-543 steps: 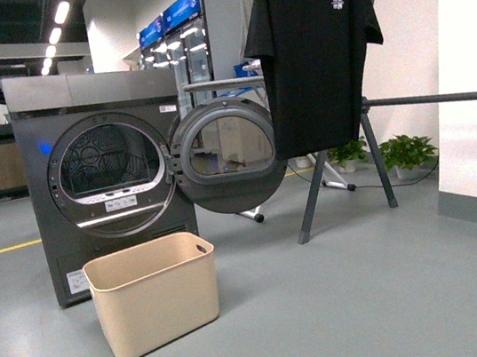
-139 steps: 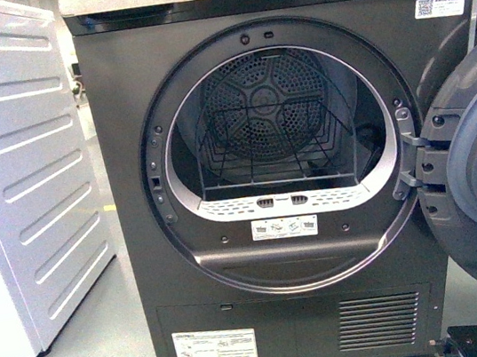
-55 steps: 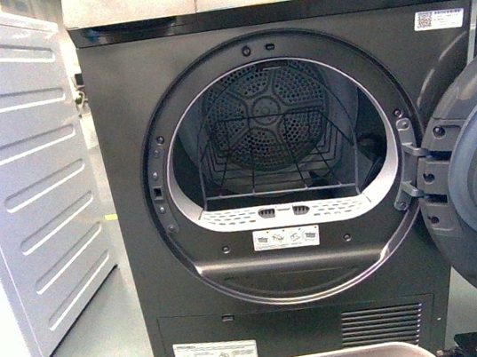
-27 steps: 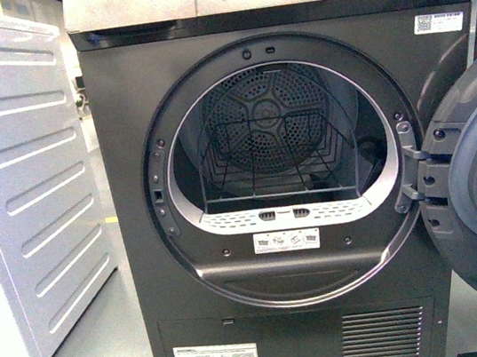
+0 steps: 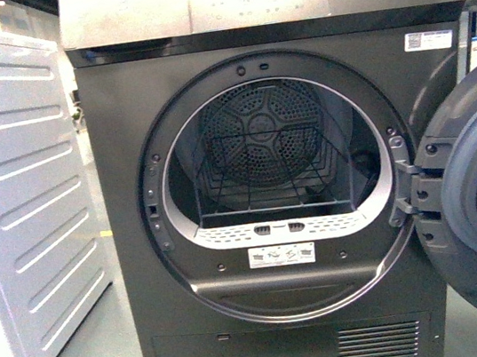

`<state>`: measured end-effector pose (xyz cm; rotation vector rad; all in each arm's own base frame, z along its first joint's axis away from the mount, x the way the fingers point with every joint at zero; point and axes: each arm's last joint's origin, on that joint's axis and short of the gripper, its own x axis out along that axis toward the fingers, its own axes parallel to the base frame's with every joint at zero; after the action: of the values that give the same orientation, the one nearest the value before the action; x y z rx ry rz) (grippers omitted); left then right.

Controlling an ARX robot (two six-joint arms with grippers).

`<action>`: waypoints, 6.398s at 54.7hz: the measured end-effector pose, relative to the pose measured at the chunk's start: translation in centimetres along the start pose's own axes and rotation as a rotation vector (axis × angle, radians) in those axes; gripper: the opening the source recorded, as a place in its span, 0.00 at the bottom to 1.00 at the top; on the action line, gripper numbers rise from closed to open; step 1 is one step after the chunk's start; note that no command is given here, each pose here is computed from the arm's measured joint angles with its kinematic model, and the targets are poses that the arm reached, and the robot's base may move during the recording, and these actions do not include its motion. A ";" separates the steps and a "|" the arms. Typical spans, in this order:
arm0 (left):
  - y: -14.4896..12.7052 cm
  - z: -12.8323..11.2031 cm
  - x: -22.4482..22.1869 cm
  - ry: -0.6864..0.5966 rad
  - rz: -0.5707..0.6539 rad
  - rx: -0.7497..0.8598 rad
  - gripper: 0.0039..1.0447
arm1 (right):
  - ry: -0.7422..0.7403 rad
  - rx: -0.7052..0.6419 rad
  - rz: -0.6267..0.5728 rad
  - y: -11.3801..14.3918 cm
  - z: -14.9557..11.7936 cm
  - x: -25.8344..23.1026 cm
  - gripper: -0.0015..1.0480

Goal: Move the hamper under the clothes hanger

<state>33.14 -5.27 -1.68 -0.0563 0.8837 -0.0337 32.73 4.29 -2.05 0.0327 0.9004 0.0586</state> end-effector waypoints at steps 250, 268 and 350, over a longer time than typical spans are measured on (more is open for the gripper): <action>-0.6 13.9 -11.5 -0.418 0.021 0.037 0.94 | -0.453 0.166 -0.229 -3.0 9.6 -10.1 0.92; -1.6 20.2 -22.2 -0.610 -0.022 0.089 0.94 | -0.635 0.054 -0.264 -2.5 14.4 -19.9 0.92; 3.8 1.3 -27.3 -0.878 0.034 0.053 0.03 | -0.893 -0.042 -0.064 -2.5 0.2 -27.5 0.02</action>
<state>16.87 -0.02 20.01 -0.0028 0.0059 0.0012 15.93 0.02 19.48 -0.0105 0.0067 -0.0003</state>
